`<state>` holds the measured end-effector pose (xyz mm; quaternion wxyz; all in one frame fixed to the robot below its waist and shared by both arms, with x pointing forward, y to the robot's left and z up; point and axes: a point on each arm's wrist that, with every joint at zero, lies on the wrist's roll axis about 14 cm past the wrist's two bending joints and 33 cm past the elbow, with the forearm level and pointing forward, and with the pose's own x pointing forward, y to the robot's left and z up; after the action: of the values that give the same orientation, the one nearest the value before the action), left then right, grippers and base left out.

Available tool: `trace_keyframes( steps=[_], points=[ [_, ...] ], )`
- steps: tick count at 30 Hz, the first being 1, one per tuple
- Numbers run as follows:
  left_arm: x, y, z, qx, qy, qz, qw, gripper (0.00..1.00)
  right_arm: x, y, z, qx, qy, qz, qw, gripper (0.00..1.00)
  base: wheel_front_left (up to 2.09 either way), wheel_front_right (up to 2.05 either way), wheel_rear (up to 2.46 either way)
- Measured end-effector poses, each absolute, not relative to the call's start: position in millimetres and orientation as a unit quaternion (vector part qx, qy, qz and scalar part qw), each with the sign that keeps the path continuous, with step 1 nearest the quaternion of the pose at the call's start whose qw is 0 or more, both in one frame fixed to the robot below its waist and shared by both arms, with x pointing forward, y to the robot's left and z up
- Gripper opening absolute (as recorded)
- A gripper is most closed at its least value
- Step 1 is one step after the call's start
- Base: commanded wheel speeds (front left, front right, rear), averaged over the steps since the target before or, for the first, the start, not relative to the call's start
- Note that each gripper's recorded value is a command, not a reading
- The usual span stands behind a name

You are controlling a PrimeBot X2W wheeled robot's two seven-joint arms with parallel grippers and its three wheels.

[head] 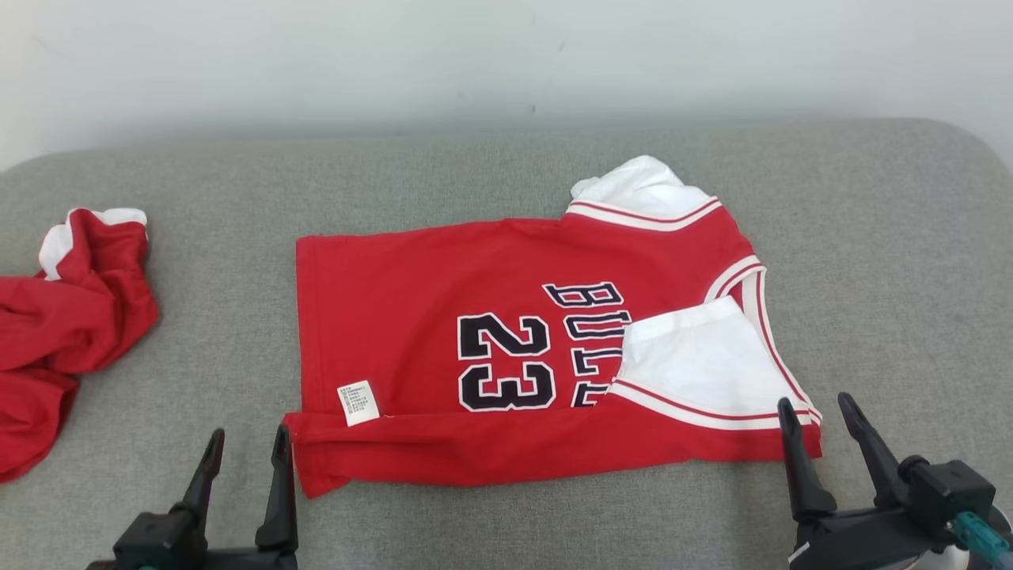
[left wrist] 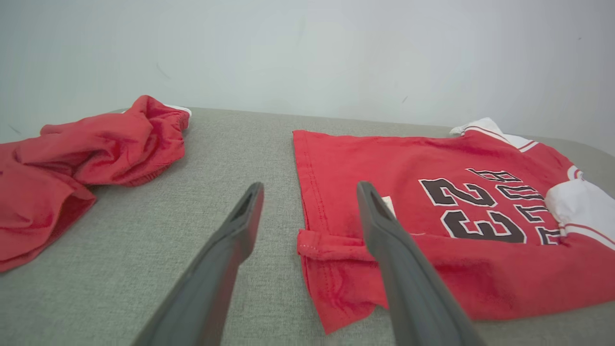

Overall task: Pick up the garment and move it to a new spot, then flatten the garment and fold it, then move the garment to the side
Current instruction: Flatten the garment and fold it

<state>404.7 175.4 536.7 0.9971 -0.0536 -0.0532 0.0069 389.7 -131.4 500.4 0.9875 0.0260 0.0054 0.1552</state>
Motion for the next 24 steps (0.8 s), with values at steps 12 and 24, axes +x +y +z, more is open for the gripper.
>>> trace_keyframes(
  steps=[12, 24],
  points=[
    [397.3, 175.6, 526.6, -0.049, -0.037, 0.004, 0.998, 1.0, 380.7, -129.7, 505.6, 0.032, 0.005, 0.152, 0.988, 1.0, 0.0, 0.0, 0.0],
    [401.1, 157.6, 497.2, -0.069, 0.034, -0.028, 0.997, 1.0, 389.4, -140.0, 490.3, 0.043, 0.033, 0.135, 0.989, 1.0, 0.0, 0.0, 0.0]
  ],
)
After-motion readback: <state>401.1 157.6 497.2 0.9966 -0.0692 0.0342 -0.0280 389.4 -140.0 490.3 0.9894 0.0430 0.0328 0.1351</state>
